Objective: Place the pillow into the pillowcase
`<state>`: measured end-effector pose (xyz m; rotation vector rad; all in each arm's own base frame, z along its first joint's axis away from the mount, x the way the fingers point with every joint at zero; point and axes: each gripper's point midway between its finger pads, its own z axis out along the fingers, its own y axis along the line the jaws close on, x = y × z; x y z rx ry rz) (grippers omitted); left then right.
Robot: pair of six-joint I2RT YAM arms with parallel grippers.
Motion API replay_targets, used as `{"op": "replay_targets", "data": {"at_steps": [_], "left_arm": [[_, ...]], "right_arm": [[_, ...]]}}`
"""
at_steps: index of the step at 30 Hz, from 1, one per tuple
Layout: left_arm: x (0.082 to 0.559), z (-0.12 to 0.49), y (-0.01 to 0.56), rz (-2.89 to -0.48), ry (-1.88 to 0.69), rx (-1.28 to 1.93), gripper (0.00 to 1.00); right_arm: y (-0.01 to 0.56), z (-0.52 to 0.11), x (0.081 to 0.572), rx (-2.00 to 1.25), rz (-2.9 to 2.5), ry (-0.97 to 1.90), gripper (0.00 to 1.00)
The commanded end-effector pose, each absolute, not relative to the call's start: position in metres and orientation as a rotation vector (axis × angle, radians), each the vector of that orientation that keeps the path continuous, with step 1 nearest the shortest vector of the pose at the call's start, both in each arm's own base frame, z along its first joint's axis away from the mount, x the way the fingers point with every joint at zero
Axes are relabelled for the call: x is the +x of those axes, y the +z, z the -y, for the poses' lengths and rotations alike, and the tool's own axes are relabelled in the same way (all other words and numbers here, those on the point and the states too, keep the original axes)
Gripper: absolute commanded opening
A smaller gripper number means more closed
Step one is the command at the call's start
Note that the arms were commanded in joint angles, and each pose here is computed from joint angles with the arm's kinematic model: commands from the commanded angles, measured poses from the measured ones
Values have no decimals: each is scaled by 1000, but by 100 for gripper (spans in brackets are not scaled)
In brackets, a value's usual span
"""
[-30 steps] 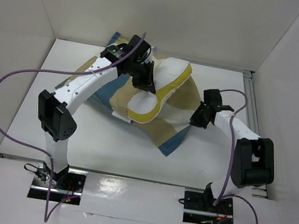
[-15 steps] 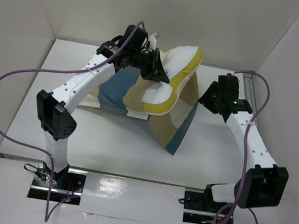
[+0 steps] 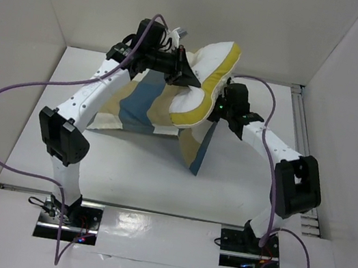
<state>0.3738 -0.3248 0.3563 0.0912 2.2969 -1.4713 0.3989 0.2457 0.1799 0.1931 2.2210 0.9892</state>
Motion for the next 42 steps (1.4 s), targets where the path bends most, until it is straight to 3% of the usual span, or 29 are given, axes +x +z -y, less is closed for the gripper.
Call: {"op": "replay_targets", "data": {"at_steps": [1,5,15,26,31,39,42], "left_arm": [[356,317,410,-2133,-1575,182,0],[356,313,412,-2129,-1577,179,0],[364,296,410,-2129,-1553,128,0],[370,285,409,-2122,-1544,103,0],[367,285,406,-2133,-1554,105,0],[364,287,403,-2133,-1579,129,0],[360,286,409,-2120,-1595,138,0]], "right_arm": [[251,-276,428,63,-1982,1121,37],[255,-280,434,51,-1968,1132,40],[288,-264,429,98,-1870,1177,64],[300,-279,426,23,-1848,1240,70],[307,-287,423,-32,-1830,1233,78],[295,-303,458,-32,-1843,1198,79],[263,-314,484,-24,-1908,1178,79]]}}
